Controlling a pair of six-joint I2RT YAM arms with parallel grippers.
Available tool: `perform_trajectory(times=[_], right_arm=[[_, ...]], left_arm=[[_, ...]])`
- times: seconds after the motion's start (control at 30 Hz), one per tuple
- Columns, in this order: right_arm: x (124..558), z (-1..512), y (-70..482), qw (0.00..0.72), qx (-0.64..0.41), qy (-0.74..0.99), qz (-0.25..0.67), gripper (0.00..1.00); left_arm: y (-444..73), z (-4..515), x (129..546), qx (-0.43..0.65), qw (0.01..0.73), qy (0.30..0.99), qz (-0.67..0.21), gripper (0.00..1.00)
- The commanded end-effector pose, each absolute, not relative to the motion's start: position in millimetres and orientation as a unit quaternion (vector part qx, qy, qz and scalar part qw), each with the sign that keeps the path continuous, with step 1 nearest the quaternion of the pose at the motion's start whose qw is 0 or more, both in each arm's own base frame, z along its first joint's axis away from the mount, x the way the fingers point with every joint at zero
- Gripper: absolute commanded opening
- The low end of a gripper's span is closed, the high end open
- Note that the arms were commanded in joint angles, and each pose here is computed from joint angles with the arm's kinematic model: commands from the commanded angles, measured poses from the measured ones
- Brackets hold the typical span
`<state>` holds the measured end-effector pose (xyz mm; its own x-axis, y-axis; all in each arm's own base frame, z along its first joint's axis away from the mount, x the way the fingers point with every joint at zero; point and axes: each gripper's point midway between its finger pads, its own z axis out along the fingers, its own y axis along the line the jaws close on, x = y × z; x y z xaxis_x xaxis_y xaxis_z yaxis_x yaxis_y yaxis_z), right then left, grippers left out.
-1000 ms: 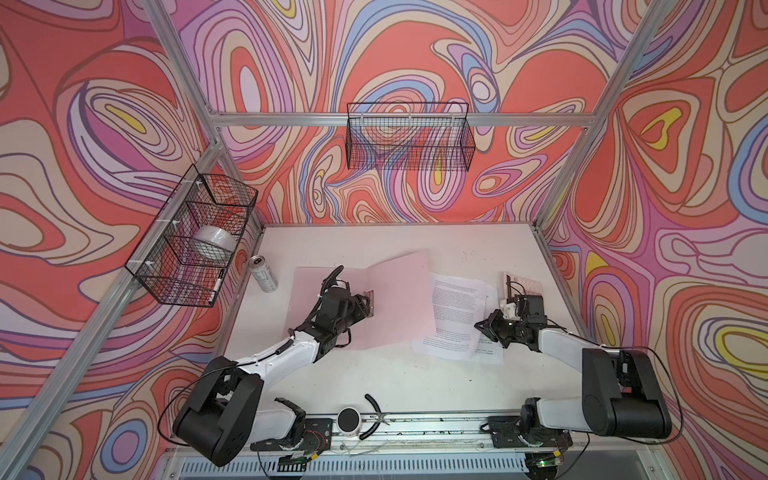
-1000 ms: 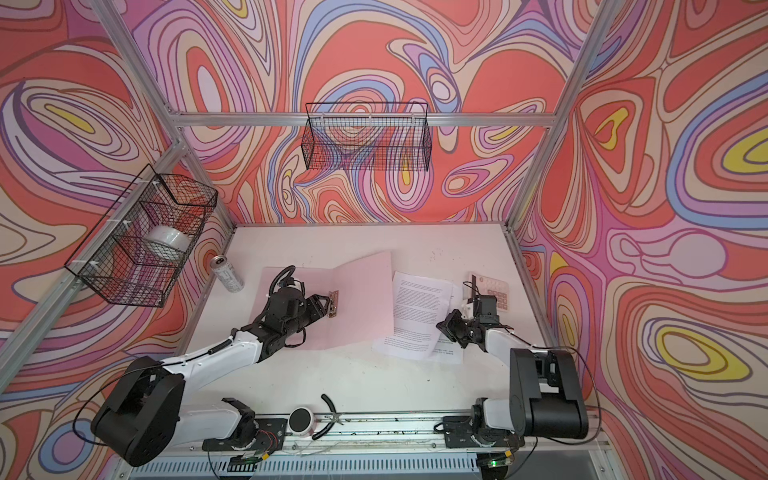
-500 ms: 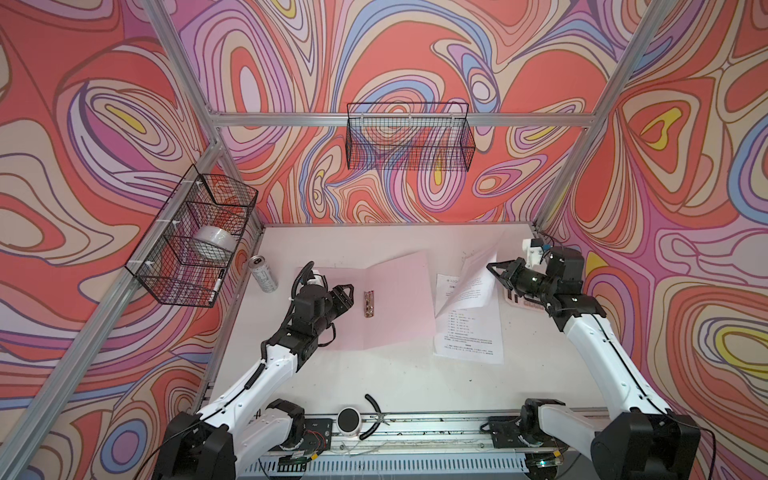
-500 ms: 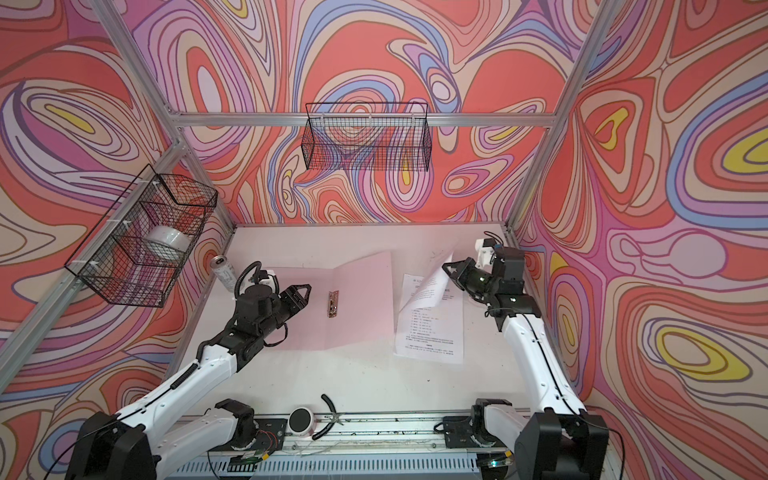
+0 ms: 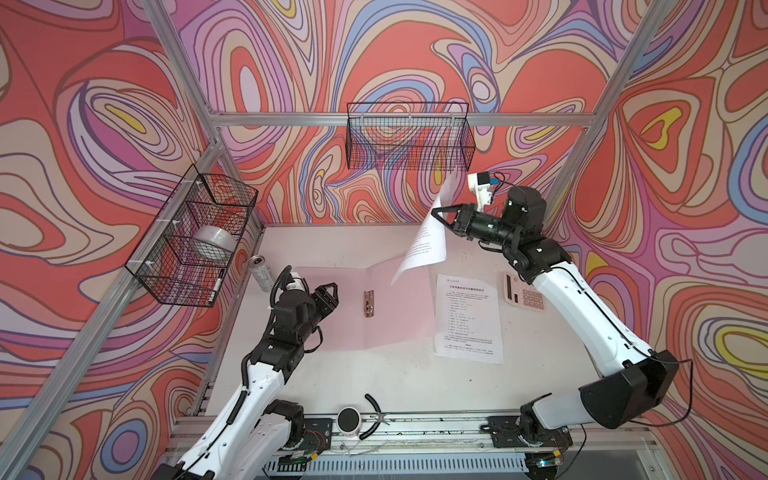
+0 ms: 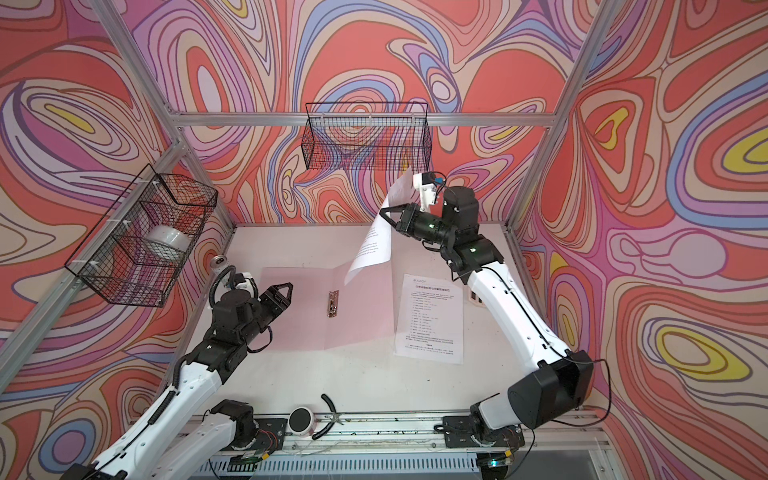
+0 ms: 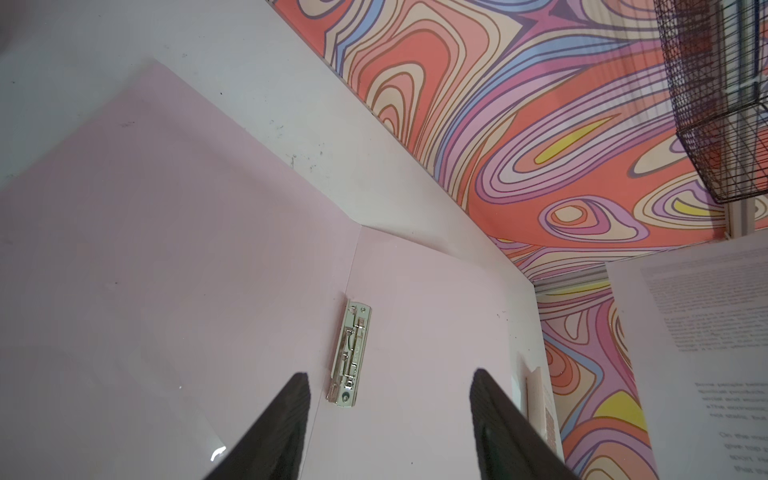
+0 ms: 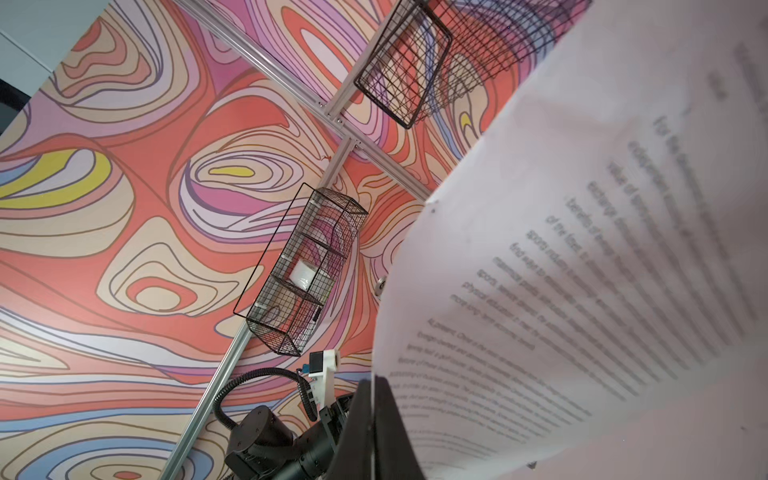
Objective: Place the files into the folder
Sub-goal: 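Lift the top printed sheet with the right gripper toward the open folder, then lower the printed sheet onto the pink folder beside the clip with the right gripper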
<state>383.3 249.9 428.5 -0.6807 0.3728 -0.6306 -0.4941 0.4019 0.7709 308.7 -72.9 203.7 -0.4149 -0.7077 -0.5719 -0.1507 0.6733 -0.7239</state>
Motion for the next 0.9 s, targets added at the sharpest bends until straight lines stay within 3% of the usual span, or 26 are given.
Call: perform_trajectory(times=[0.0,0.3,0.57,0.87], right_arm=[[391,425,262,0.4,-0.041,0.736,0.545,0.0],[421,319,264,0.407,0.081,0.776,0.475,0.0],[429,198,290,0.408,0.148,0.815,0.384,0.0],[407,168,325,0.448,0.075,0.842,0.293,0.0]], left_arm=[[-58,199,300,-0.286,0.464,0.794,-0.271,0.66],[-50,184,298,-0.295,0.449,0.803,-0.257,0.79],[-52,173,301,-0.292,0.428,0.816,-0.254,0.78],[-51,167,299,-0.303,0.423,0.815,-0.257,0.77]])
